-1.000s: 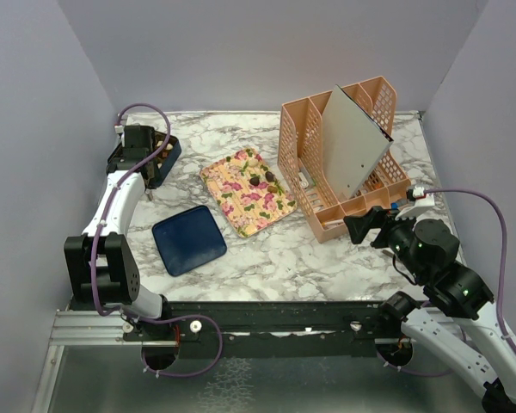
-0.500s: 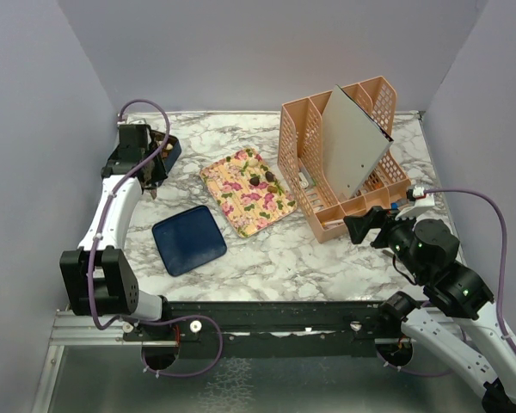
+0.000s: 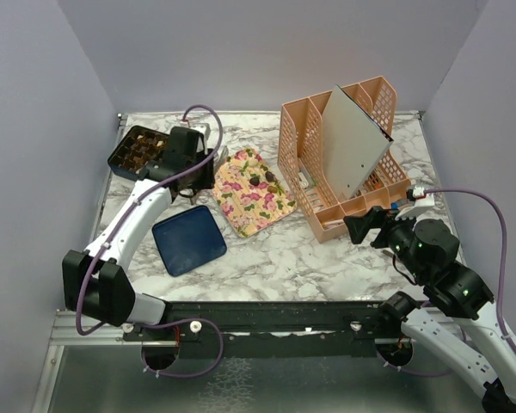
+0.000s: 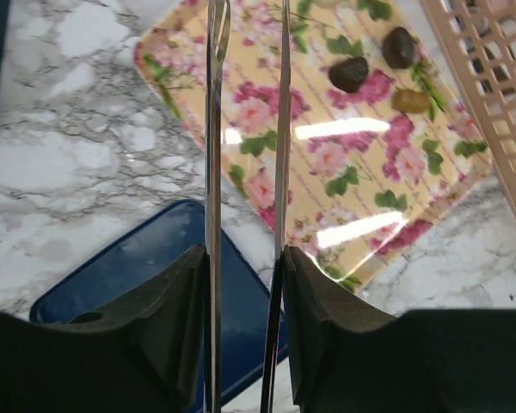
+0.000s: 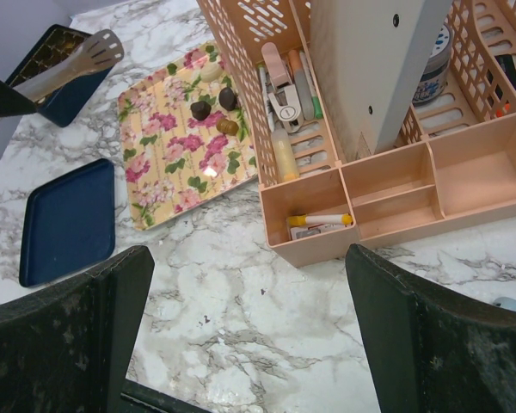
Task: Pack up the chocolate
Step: Place the fake chocolate in the packing box, then pick up the fake chocolate from the plate.
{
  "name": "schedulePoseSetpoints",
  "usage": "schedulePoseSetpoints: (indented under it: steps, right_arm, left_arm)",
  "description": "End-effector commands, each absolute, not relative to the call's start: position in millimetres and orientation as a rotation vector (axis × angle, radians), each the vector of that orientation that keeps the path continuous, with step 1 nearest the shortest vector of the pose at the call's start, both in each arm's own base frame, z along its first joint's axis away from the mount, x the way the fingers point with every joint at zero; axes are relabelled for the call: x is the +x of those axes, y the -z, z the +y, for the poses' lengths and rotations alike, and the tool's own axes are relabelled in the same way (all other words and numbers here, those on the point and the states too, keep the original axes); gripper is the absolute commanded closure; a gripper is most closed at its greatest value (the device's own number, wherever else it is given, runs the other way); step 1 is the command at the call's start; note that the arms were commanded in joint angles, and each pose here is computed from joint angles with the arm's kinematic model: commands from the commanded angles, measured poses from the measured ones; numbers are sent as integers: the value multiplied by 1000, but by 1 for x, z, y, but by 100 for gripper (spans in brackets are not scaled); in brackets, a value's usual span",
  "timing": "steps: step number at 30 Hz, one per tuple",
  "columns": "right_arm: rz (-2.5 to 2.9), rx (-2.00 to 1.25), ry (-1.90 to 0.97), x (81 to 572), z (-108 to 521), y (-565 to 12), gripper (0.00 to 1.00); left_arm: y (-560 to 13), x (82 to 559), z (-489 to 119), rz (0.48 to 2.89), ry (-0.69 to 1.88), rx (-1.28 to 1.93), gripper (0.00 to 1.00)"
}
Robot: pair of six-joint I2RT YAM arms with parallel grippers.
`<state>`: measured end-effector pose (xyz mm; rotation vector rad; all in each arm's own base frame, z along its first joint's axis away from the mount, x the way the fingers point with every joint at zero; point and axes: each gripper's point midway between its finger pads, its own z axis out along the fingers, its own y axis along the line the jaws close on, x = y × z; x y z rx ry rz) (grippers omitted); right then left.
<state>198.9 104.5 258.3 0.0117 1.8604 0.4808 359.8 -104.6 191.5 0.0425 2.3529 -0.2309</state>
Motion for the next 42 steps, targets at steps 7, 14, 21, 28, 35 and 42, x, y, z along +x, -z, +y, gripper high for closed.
schedulePoseSetpoints:
  steps: [7,14,21,28,35,42]
  right_arm:
    - [1844,2,-492,198,106,-261,1]
    - [1846,0,-490,199,106,-261,1]
    - [1845,2,-488,199,105,-261,1]
    - [1842,0,-485,199,105,-262,1]
    - [1839,6,-484,199,104,-263,1]
    - [1829,5,-491,197,104,-264,1]
  left_arm:
    - [-185,342,-174,2329,225,283,57]
    - [-166,341,-196,2339,217,361,57]
    - [-151,346,-199,2355,133,398,54]
    - [-137,345,-203,2377,123,421,54]
    - [-127,343,-214,2388,134,479,54]
    - [-115,343,-211,2407,93,479,55]
